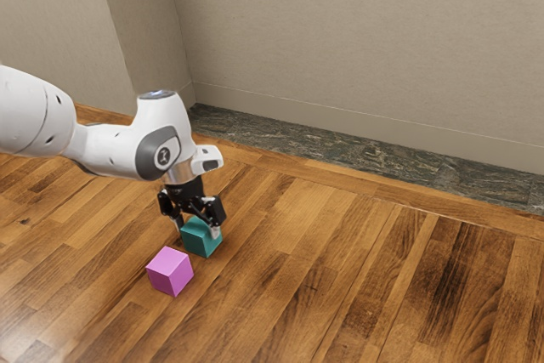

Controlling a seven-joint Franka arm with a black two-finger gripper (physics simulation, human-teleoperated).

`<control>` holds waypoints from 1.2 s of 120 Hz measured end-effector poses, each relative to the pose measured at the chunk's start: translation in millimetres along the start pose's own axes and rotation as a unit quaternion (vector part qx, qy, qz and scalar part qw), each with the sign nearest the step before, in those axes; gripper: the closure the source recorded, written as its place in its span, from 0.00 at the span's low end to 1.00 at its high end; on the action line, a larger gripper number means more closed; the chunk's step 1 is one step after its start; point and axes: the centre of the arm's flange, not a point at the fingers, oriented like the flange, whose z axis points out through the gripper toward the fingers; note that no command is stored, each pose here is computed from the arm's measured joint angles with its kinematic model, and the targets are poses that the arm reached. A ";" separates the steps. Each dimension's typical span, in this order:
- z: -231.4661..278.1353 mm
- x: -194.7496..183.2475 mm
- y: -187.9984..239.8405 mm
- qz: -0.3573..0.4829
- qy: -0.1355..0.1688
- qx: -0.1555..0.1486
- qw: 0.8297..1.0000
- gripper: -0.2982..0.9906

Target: Pick up the blue block with one arm, and put the blue block on the pink block with one arm

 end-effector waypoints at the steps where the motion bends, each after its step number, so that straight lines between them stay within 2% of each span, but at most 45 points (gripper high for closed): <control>1: 0.1 0.1 0.0 0.000 0.000 0.000 1.000 0.23; 16: 0.7 2.9 -0.5 -0.001 0.011 0.001 1.000 0.23; 40: 21.1 6.1 -2.8 -0.004 0.011 0.002 1.000 0.24; 59: 16.9 7.5 -3.0 -0.006 0.020 0.002 1.000 0.41; 76: -3.8 4.8 -2.2 -0.007 0.036 0.004 0.999 0.51; 91: -54.4 -16.8 0.6 -0.009 0.065 0.008 0.998 0.52; 110: -102.5 -58.1 2.8 -0.013 0.086 0.012 0.996 0.52; 144: -96.7 -110.9 -15.6 -0.039 0.054 0.013 0.998 0.50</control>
